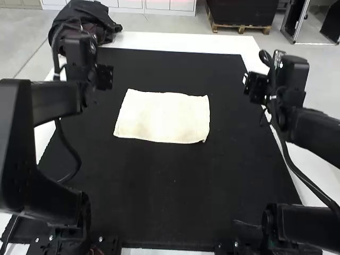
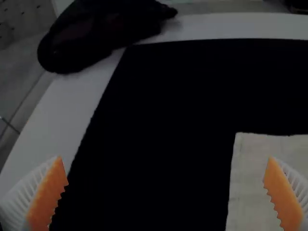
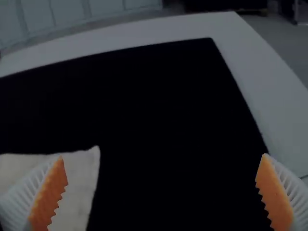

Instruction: Fold the towel.

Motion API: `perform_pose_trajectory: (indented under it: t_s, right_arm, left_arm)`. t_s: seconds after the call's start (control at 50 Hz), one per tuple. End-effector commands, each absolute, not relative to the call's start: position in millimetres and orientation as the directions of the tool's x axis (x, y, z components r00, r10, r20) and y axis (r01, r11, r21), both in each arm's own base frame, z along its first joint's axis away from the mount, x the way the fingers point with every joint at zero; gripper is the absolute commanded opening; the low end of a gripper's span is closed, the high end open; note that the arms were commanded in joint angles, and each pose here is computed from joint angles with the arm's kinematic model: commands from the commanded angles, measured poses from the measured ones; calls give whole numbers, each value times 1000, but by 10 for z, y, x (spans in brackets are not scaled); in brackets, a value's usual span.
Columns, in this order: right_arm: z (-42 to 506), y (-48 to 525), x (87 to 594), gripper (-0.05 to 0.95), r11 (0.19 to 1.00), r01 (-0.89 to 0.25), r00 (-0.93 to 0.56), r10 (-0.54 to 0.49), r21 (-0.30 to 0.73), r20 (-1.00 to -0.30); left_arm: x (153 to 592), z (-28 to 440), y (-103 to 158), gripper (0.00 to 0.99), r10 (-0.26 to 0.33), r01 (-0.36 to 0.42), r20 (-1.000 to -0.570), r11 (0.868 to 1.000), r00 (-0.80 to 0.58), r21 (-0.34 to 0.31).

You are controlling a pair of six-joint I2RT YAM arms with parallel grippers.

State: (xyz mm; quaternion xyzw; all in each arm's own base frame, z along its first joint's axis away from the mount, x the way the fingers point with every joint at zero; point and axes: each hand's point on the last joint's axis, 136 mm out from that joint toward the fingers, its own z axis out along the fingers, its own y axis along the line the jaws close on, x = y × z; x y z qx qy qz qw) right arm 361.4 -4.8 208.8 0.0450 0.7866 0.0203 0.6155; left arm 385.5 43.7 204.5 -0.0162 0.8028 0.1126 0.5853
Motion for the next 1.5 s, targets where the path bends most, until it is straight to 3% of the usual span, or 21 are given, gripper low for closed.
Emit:
perform_pose_trajectory:
  t_s: [0.0,0.22,0.5,0.62,1.1,1.22,1.48]
  right_arm:
    - [2057,-295,3605,900,990,141,-234,34,1,-972]
    - [1617,-187,3756,908,997,62,-392,73,52,-917]
    - [1570,404,3914,902,985,-153,-455,-1,76,-891]
    - [1454,587,3957,902,982,-181,-468,-30,62,-883]
    - [1096,823,4366,908,974,-216,-526,-62,62,-848]
    - [1055,989,4456,907,966,-246,-535,-69,78,-842]
    - [760,1297,4592,905,943,-314,-581,-100,109,-808]
  left_arm:
    - [3791,1747,371,959,90,-156,-925,975,-369,157]
    - [3729,1440,303,959,97,-105,-898,982,-429,156]
    - [3907,1180,297,959,177,-42,-832,971,-526,234]
    - [4015,1086,269,959,206,-6,-813,968,-545,249]
    - [4584,897,201,959,197,39,-789,976,-583,215]
    - [4719,891,183,959,159,33,-791,984,-591,174]
    - [4863,800,124,959,154,63,-785,987,-600,146]
